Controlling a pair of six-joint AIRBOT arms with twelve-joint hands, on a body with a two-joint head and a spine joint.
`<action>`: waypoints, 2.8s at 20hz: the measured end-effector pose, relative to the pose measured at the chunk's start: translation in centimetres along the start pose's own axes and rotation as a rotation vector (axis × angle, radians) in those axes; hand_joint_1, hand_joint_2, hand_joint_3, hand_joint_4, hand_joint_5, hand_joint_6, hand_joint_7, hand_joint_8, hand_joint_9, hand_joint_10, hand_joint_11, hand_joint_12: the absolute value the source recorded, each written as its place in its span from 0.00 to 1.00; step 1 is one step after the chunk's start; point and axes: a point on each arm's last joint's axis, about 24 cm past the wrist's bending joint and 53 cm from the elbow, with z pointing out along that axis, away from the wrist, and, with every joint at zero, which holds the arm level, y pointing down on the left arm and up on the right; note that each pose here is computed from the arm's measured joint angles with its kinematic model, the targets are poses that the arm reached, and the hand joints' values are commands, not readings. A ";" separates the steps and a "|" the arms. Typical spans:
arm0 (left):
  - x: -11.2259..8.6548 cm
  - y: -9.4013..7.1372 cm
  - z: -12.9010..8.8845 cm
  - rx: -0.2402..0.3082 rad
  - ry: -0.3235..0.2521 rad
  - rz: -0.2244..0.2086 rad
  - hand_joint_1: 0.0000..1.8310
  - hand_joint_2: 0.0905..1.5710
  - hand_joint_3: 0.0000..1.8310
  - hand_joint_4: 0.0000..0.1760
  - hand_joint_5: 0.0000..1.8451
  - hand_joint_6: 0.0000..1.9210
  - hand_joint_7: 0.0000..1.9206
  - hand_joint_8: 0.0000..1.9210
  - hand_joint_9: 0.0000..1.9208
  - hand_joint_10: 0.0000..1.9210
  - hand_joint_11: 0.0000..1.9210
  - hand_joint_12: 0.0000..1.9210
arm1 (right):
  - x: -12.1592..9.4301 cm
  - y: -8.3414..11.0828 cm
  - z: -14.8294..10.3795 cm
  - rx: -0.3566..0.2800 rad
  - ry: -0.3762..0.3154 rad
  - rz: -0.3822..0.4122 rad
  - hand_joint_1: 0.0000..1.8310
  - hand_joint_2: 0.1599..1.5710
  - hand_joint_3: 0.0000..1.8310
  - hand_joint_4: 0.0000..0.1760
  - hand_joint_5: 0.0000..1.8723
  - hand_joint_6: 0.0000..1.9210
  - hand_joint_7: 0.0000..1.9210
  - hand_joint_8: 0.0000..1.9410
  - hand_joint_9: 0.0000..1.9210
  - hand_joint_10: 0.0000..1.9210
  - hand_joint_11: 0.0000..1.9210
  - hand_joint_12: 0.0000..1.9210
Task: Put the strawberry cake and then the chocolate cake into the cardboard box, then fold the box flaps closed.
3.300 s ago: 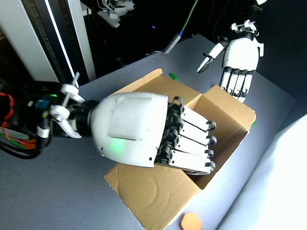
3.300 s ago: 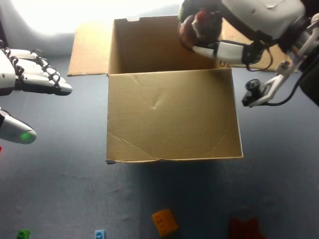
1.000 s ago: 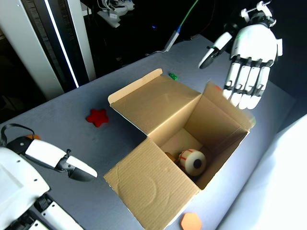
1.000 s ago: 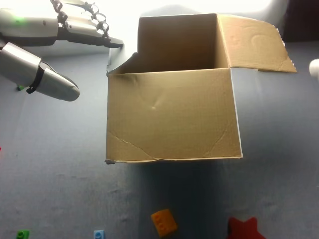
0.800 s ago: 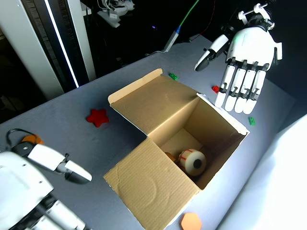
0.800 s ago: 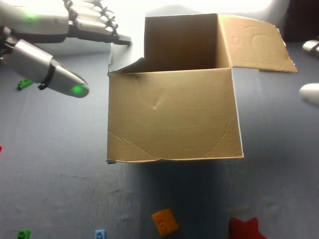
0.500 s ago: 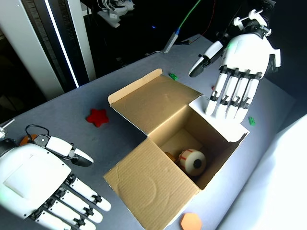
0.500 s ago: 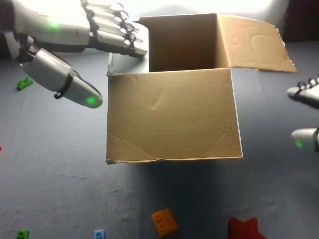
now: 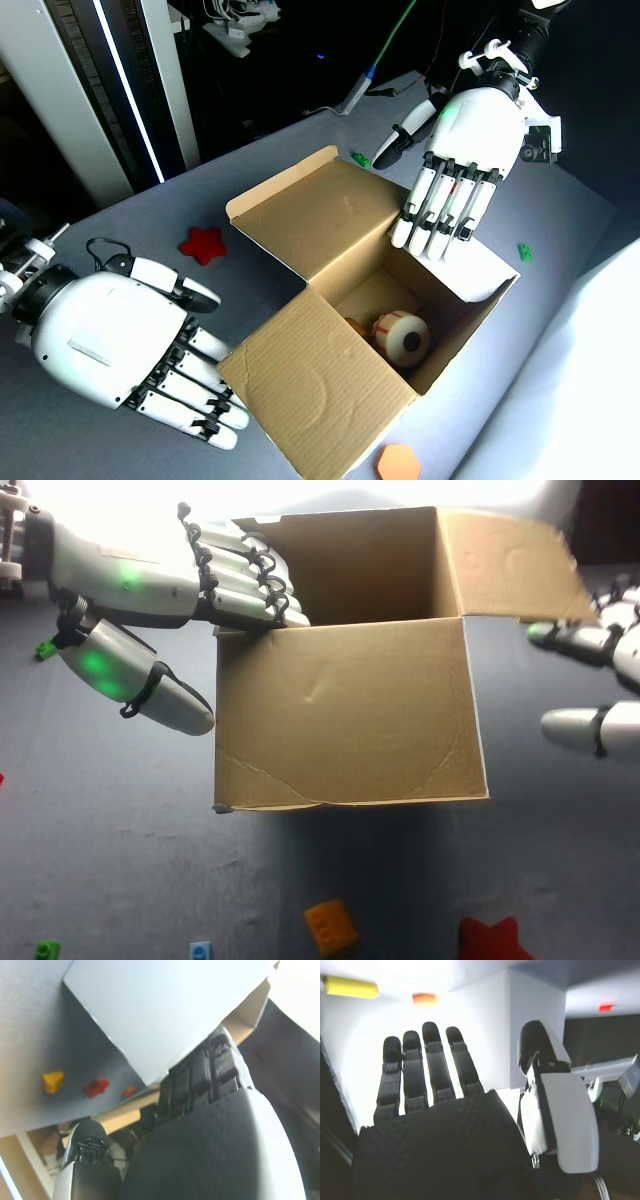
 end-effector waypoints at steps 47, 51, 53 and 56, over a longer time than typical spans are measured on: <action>10.6 -4.2 -4.1 -0.003 0.181 -0.102 0.00 0.72 0.00 0.00 0.08 0.00 0.06 0.00 0.04 0.00 0.00 0.16 | -7.2 5.2 -1.1 -0.069 -0.179 0.179 0.00 0.81 0.00 0.00 0.13 0.01 0.14 0.00 0.10 0.01 0.00 0.28; 11.1 -6.6 -2.2 0.056 0.190 -0.079 0.00 0.73 0.00 0.00 0.10 0.00 0.08 0.00 0.05 0.00 0.00 0.23 | -9.8 1.3 -3.5 0.034 -0.230 0.249 0.00 0.79 0.00 0.00 0.12 0.00 0.13 0.00 0.11 0.00 0.00 0.33; 11.2 -7.9 -1.7 0.083 0.189 -0.090 0.00 0.72 0.00 0.00 0.10 0.00 0.07 0.00 0.04 0.00 0.00 0.21 | -10.5 0.0 -4.2 0.066 -0.244 0.285 0.00 0.80 0.00 0.00 0.13 0.00 0.14 0.00 0.12 0.01 0.00 0.37; 10.4 -9.7 -1.3 0.126 0.169 -0.088 0.00 0.72 0.00 0.00 0.12 0.01 0.06 0.00 0.04 0.00 0.00 0.16 | -10.7 0.0 -4.2 0.064 -0.248 0.286 0.00 0.80 0.00 0.00 0.12 0.00 0.13 0.00 0.11 0.00 0.00 0.30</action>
